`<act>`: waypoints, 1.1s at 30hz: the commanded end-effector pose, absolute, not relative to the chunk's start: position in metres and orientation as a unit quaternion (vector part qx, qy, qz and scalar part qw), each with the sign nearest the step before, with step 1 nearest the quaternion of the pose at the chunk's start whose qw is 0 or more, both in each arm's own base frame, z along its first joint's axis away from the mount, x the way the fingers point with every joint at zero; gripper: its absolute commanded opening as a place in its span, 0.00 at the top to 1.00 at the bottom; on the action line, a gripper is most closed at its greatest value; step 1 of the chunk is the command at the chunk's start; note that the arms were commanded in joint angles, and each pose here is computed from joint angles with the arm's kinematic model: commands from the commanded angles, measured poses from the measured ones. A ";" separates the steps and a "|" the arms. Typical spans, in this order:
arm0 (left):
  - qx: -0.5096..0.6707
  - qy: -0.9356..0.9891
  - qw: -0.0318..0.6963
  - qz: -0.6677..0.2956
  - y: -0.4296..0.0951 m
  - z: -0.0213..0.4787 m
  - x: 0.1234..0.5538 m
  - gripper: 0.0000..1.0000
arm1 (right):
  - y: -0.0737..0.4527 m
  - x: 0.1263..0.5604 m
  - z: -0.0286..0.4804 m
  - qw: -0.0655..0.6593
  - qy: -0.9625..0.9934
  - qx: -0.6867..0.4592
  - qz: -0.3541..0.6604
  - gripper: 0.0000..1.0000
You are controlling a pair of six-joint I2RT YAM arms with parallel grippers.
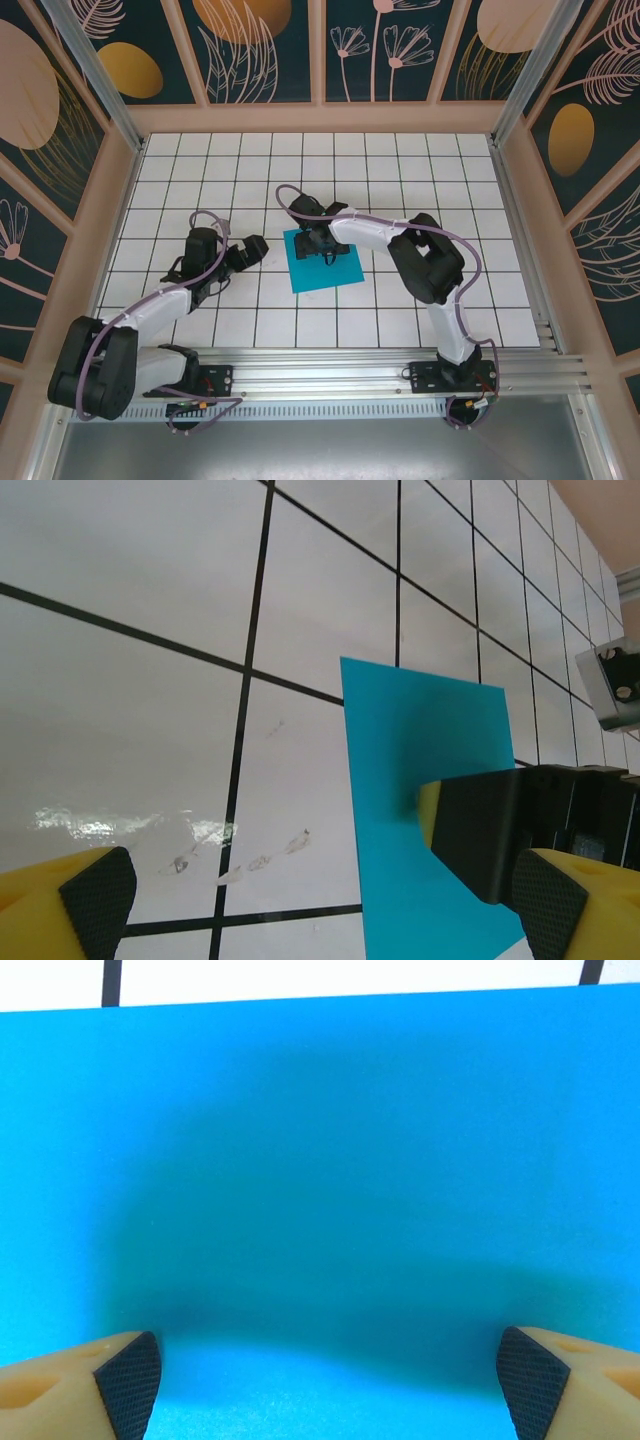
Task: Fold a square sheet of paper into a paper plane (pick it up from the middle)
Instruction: Move the square sheet of paper to the center of the table, then fold the square sheet of paper in half at the center of the table.
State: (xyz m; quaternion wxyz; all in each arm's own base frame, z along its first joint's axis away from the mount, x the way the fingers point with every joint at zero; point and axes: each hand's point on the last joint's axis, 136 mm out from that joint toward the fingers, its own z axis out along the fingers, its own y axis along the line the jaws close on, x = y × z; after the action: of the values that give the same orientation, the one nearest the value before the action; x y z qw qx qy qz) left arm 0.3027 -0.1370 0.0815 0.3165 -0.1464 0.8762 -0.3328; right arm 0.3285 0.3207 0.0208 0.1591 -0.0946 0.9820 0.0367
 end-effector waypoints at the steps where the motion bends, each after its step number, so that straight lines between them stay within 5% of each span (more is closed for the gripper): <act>1: -0.135 0.868 0.320 -0.355 -0.146 0.092 0.306 0.01 | 0.326 0.322 0.022 0.147 0.982 -0.110 0.047 0.07; 17: -0.136 0.876 0.307 -0.347 -0.145 0.081 0.303 0.02 | 0.296 0.295 -0.047 0.088 0.990 -0.109 -0.018 0.03; 33: -0.137 0.877 0.306 -0.344 -0.144 0.081 0.304 0.01 | 0.308 0.314 -0.015 0.120 0.988 -0.094 0.019 0.14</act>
State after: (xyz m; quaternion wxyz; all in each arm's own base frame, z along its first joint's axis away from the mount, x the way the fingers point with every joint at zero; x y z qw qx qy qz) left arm 0.2998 -0.1411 0.0713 0.2956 -0.1442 0.8820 -0.3374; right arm 0.3285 0.3218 0.0154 0.1712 -0.0969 0.9799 0.0330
